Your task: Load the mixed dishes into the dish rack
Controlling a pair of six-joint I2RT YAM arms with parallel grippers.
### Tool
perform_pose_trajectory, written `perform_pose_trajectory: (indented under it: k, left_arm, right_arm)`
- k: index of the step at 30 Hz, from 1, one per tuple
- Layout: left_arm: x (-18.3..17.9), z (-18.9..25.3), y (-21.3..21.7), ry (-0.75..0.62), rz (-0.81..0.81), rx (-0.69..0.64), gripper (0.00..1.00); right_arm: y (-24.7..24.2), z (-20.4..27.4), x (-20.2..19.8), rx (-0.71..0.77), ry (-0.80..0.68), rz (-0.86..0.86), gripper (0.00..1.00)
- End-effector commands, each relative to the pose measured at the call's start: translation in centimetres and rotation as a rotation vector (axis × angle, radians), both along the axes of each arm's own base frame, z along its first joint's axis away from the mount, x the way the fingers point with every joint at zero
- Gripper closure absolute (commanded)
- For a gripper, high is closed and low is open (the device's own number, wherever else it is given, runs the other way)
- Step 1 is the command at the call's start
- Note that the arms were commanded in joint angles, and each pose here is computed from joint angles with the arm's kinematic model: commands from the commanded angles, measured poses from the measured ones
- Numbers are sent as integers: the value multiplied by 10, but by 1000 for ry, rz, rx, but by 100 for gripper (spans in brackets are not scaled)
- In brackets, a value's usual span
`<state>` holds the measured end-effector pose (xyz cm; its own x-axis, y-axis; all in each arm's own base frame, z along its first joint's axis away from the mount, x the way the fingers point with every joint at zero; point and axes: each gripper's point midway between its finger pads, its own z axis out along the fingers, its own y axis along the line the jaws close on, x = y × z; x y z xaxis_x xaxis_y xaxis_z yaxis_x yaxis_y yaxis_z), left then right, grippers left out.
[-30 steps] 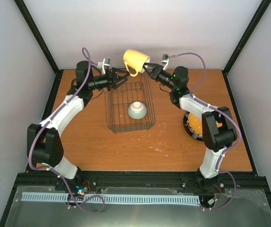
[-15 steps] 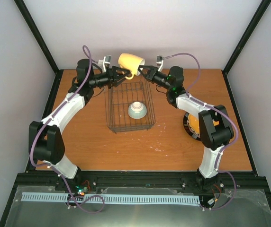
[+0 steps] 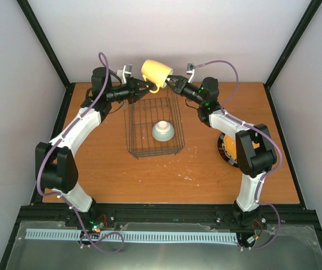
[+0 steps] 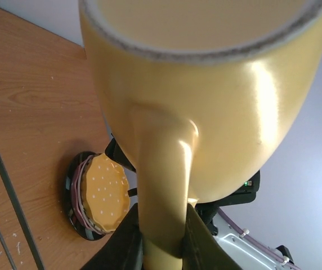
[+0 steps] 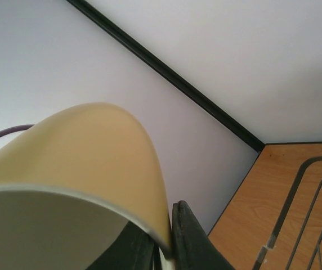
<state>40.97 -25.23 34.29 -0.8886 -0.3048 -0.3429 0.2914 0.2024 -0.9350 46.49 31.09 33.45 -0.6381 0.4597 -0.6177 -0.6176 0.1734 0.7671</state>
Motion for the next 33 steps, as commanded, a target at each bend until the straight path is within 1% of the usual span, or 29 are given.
perform_pose_trajectory:
  k: [1,2,6,10,15,20,22,26,30,33]
  left_arm:
    - [4,32,0,-205,13,71,99]
    - [6,34,2,-224,27,102,100]
    - [10,33,14,-270,89,230,99]
    - [7,23,33,-318,166,394,99]
    - [1,-5,67,-316,266,632,99]
    - [-9,-38,85,-261,320,784,99]
    - [-13,-49,82,-250,322,840,99]
    - [-26,-82,58,-257,294,940,99]
    - [-34,-123,43,-186,275,987,99]
    - [-36,-142,41,-134,288,1032,99]
  right_arm:
    - [6,22,-4,45,-9,31,83]
    - [6,20,-3,41,-1,31,75]
    - [3,11,0,15,32,22,58]
    - [-12,-2,5,-55,58,-18,53]
    - [-48,-33,6,-201,105,-118,53]
    - [-73,-47,6,-278,130,-169,53]
    - [-77,-49,8,-293,132,-179,54]
    - [-77,-49,12,-299,126,-175,54]
    - [-76,-50,13,-300,128,-153,54]
    - [-79,-52,12,-307,131,-149,55]
